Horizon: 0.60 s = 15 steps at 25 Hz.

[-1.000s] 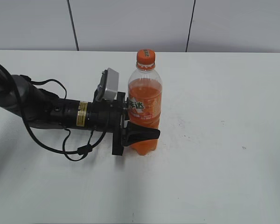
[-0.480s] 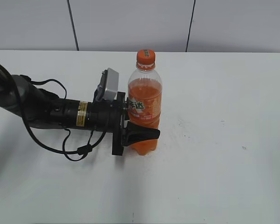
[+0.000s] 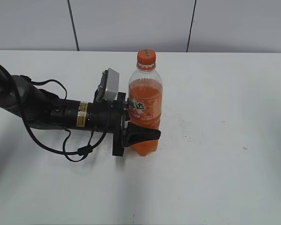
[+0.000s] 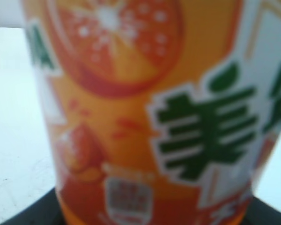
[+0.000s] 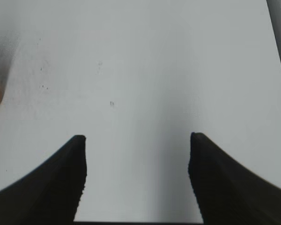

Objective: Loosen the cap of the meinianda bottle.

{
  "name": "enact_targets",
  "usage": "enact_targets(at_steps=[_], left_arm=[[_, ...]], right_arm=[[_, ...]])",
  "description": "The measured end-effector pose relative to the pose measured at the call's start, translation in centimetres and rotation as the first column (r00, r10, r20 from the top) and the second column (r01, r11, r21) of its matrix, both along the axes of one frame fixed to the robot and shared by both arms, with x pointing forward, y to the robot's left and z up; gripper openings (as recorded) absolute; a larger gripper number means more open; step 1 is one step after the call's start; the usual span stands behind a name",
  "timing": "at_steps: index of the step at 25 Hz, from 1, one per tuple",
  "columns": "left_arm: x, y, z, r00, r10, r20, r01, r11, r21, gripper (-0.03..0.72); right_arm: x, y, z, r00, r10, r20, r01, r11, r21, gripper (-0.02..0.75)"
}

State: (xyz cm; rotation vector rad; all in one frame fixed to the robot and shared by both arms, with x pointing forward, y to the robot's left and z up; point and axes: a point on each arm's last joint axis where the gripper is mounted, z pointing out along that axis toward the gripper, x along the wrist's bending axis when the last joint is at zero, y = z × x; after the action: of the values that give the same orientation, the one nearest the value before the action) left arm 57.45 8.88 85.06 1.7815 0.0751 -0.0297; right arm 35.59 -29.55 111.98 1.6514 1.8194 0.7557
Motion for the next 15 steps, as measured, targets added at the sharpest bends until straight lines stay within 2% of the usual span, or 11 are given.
enact_targets(at_steps=[2, 8, 15], left_arm=[[0.0, 0.0, 0.0, 1.0, 0.0, 0.0, 0.0, 1.0, 0.0, 0.39], [0.0, 0.0, 0.0, 1.0, -0.001, 0.0, 0.001, 1.0, -0.001, 0.39], [0.0, 0.0, 0.0, 1.0, 0.001, 0.0, -0.001, 1.0, -0.003, 0.39]], right_arm=[[1.8, 0.0, 0.5, 1.0, -0.002, 0.01, 0.002, 1.0, 0.0, 0.514], [7.8, 0.1, 0.9, 0.99, -0.023, -0.141, 0.03, 0.999, 0.043, 0.514], [13.7, 0.1, 1.7, 0.969, -0.019, -0.248, 0.032, 0.998, 0.046, 0.514]])
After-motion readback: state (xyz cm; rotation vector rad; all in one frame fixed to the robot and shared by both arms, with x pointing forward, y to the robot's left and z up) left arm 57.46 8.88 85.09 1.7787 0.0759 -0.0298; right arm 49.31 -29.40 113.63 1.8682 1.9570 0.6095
